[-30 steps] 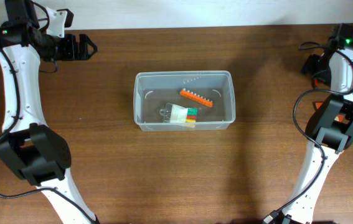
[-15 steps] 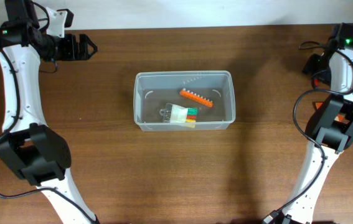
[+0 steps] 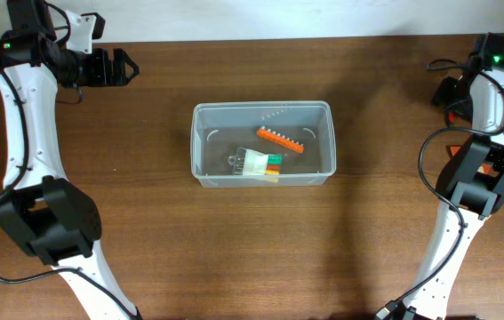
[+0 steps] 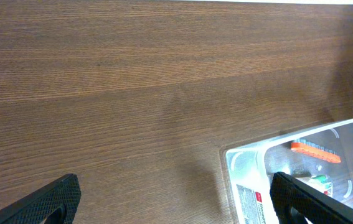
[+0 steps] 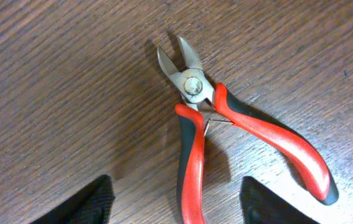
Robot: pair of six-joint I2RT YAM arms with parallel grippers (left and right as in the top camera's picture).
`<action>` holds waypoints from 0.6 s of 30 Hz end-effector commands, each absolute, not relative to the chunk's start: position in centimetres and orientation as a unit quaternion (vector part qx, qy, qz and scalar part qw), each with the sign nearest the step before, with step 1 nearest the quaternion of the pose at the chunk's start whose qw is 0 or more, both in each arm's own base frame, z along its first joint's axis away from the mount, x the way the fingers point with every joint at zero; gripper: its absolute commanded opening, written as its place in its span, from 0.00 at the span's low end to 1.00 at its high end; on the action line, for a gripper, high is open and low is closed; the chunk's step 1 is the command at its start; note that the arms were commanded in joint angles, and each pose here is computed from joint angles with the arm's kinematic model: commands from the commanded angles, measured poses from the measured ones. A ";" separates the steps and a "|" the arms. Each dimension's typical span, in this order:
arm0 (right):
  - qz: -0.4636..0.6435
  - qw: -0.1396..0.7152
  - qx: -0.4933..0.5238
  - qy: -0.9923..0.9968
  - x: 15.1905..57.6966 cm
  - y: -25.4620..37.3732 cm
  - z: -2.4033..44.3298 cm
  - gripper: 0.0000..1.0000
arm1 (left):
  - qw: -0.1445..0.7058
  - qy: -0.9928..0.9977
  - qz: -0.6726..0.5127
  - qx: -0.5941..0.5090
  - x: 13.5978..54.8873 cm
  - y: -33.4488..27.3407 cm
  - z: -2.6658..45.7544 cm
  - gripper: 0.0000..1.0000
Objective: Pack container
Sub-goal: 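Lower the right gripper over the red pliers and close on the handle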
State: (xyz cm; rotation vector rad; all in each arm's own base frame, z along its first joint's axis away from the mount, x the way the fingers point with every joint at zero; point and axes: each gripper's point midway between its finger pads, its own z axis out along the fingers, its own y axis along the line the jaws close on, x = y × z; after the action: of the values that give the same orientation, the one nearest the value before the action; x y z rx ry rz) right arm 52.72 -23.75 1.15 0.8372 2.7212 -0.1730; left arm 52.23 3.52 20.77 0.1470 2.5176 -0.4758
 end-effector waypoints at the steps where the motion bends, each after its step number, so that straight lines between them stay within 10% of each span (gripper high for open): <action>1: -0.068 0.133 0.298 0.943 52.2 -24.2 0.0 0.69 | 0.292 0.939 -0.176 0.051 52.4 3.7 21.4 0.99; 18: -0.066 0.110 0.298 0.946 51.5 -23.9 -1.6 0.68 | 0.292 0.939 -0.176 0.051 52.4 3.7 21.4 0.99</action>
State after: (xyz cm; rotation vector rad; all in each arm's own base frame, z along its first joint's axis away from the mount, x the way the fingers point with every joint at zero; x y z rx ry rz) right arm 52.36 -23.60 0.57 0.8432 2.7417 -0.1708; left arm 52.23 3.52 20.77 0.1470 2.5176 -0.4758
